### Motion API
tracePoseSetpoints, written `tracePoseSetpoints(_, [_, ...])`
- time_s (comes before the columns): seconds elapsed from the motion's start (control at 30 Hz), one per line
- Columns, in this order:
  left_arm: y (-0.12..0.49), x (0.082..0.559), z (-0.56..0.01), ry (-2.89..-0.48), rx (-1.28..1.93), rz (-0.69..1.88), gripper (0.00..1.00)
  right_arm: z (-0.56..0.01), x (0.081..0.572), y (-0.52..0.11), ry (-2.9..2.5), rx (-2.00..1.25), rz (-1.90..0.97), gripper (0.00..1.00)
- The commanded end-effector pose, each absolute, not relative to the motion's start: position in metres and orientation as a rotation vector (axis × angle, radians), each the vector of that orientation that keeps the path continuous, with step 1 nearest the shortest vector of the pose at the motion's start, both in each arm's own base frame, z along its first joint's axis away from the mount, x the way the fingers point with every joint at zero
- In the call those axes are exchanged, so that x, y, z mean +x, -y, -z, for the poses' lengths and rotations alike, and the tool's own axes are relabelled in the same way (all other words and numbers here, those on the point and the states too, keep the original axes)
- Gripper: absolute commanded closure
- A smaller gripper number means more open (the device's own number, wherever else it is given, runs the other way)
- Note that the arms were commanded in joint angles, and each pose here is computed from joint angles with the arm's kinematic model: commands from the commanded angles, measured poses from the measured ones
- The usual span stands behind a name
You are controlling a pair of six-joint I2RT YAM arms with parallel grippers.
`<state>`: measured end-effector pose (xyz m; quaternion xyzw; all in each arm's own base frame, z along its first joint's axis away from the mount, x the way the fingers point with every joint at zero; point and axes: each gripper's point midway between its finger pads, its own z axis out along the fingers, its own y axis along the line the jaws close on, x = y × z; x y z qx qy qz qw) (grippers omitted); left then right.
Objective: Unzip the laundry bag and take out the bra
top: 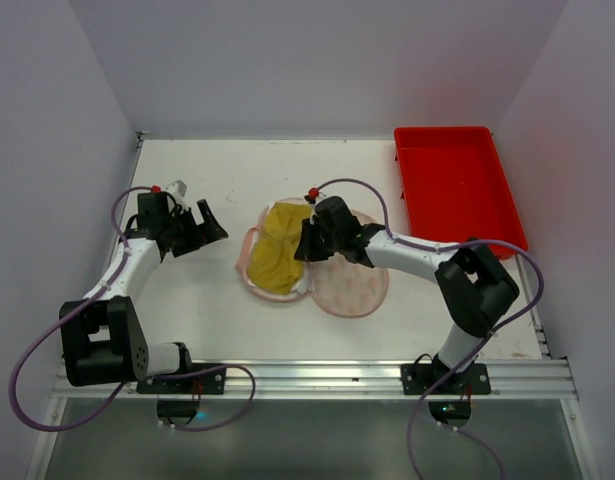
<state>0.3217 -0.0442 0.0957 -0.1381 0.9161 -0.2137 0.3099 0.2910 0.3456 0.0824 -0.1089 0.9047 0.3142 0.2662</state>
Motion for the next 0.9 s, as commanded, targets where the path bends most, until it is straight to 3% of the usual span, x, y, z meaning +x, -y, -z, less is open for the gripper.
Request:
tracePoseSetpoints(0.0, [0.044,0.329,-0.102,-2.385,-0.318,0.577,0.02,-0.092,0.298,-0.358,-2.409,-0.325,-0.878,0.94])
tracePoseSetpoints(0.17, [0.044,0.329,-0.102,-2.384,-0.319,0.576,0.02,-0.077,0.299,-0.358,-2.444,-0.317,-0.857,0.82])
tracePoseSetpoints(0.87, [0.045,0.328,-0.102,-2.387,-0.316,0.593,0.02,-0.077,0.313,-0.33,-2.433,-0.277,-0.637,0.68])
